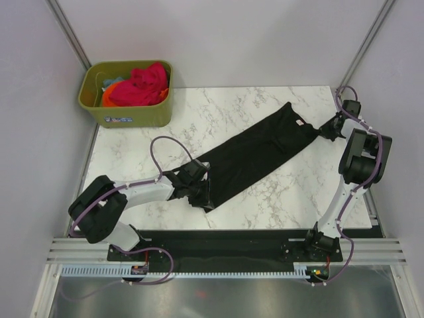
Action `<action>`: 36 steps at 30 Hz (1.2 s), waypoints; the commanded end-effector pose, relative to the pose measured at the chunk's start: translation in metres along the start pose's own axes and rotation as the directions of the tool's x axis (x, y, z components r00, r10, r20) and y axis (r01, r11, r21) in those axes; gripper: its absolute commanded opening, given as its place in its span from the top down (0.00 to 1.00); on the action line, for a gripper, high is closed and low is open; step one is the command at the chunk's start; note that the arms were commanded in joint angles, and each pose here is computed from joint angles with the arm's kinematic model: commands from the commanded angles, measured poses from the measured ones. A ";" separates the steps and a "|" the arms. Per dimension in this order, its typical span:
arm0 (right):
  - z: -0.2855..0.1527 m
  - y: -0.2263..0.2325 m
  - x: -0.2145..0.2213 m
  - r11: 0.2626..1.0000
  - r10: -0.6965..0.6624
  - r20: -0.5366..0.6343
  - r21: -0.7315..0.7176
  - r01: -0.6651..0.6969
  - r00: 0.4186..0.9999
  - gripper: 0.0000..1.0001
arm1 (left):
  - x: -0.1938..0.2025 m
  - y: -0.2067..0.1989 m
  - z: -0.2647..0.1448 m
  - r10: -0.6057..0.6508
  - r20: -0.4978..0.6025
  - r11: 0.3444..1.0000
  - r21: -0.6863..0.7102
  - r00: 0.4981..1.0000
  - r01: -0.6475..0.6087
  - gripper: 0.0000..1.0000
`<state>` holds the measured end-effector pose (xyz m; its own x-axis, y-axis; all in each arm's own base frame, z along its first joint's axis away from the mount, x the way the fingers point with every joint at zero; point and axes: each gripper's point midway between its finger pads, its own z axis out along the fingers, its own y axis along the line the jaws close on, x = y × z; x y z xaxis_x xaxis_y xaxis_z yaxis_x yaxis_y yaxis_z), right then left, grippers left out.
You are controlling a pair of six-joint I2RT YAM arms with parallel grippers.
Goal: Fold and stack the t-shirts
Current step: Fold the tshirt
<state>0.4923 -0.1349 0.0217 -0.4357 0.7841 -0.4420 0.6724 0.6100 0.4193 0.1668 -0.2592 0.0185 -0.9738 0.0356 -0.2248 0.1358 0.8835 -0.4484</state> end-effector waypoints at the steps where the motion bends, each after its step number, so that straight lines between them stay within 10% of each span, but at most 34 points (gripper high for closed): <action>1: 0.013 0.009 -0.025 1.000 -0.028 0.063 -0.011 0.029 0.998 0.98 | 0.020 0.010 0.010 -0.024 -0.032 0.999 -0.040 0.999 0.022 0.67; 10: 0.026 0.010 -0.065 0.996 -0.065 0.121 0.068 0.057 0.991 0.94 | -0.002 -0.066 -0.036 -0.005 0.042 0.983 0.186 0.999 -0.003 0.51; 18: 0.049 0.049 -0.084 0.994 -0.074 0.097 -0.079 0.081 0.993 0.87 | -0.070 -0.044 -0.056 0.031 0.133 0.996 0.080 0.991 -0.042 0.42; 28: 0.009 0.063 -0.089 0.998 -0.045 0.127 -0.040 0.050 0.991 0.48 | -0.168 -0.019 -0.043 0.024 0.193 0.998 0.055 0.981 -0.036 0.41; 36: -0.053 0.073 -0.077 0.997 0.015 0.100 -0.078 -0.007 0.995 0.34 | -0.174 0.008 -0.007 0.043 0.115 0.999 0.023 0.992 -0.046 0.42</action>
<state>0.5535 -0.1516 0.0791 -0.4112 0.7627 -0.4991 0.6460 0.6302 0.4307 0.3353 -0.2506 0.0670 -0.9386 -0.0616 -0.3394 0.1098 0.8795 -0.4631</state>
